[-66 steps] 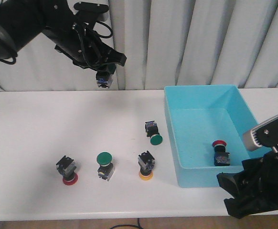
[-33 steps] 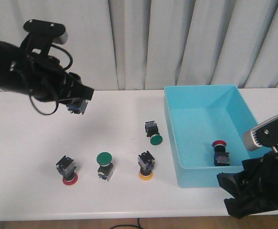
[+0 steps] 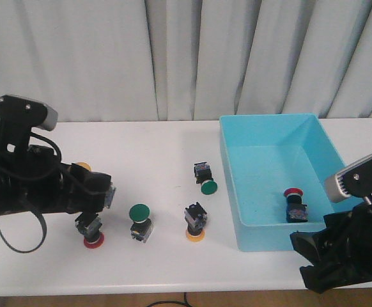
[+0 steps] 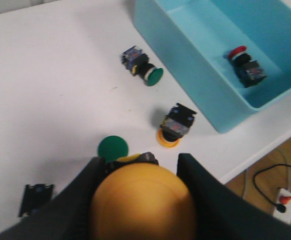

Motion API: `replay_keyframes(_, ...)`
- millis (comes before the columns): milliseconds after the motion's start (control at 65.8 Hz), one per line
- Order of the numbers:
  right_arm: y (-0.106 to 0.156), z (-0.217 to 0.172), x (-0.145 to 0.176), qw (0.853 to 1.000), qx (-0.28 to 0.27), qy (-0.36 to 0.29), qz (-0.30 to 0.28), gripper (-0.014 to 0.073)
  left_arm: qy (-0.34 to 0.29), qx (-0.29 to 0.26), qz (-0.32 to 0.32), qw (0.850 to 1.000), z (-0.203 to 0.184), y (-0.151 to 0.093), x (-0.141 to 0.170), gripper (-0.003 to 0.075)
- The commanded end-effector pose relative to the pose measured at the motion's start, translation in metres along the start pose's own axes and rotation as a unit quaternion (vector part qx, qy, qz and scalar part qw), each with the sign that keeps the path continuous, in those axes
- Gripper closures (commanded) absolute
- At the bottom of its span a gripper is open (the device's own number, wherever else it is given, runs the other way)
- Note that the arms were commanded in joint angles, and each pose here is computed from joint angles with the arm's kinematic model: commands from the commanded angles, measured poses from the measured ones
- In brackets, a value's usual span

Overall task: Pick red and yellow buttons and place in box
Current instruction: 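Lift the yellow button with the left gripper and swing it toward the box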

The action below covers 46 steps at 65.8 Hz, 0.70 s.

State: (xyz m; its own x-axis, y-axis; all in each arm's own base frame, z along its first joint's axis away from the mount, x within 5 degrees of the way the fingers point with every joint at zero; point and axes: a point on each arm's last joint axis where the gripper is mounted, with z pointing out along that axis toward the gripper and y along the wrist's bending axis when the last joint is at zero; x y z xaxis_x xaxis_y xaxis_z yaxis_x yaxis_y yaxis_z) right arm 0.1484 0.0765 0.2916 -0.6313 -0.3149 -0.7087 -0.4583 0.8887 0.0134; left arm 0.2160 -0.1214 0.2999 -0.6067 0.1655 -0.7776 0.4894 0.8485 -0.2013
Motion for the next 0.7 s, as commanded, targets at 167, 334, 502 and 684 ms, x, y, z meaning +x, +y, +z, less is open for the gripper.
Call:
replay_keyframes(167, 0.000, -0.007, -0.012, 0.999, 0.001, -0.045, -0.004, 0.0160, -0.052, 0.085, 0.003, 0.995, 0.015, -0.026, -0.013, 0.0563)
replay_keyframes(334, 0.000, -0.007, -0.012, 0.999, 0.001, -0.045, -0.004, 0.0160, -0.039, 0.169, 0.005, 0.985, 0.029, -0.039, -0.009, 0.0563)
replay_keyframes(502, 0.000, -0.007, -0.012, 0.999, 0.001, -0.045, -0.004, 0.0160, -0.062, 0.232, 0.024, 0.971, 0.035, -0.048, -0.011, 0.0563)
replay_keyframes(684, 0.000, -0.007, -0.012, 0.999, 0.001, -0.045, -0.004, 0.0160, -0.093, 0.247, 0.066, 0.962, 0.034, -0.051, -0.014, 0.0563)
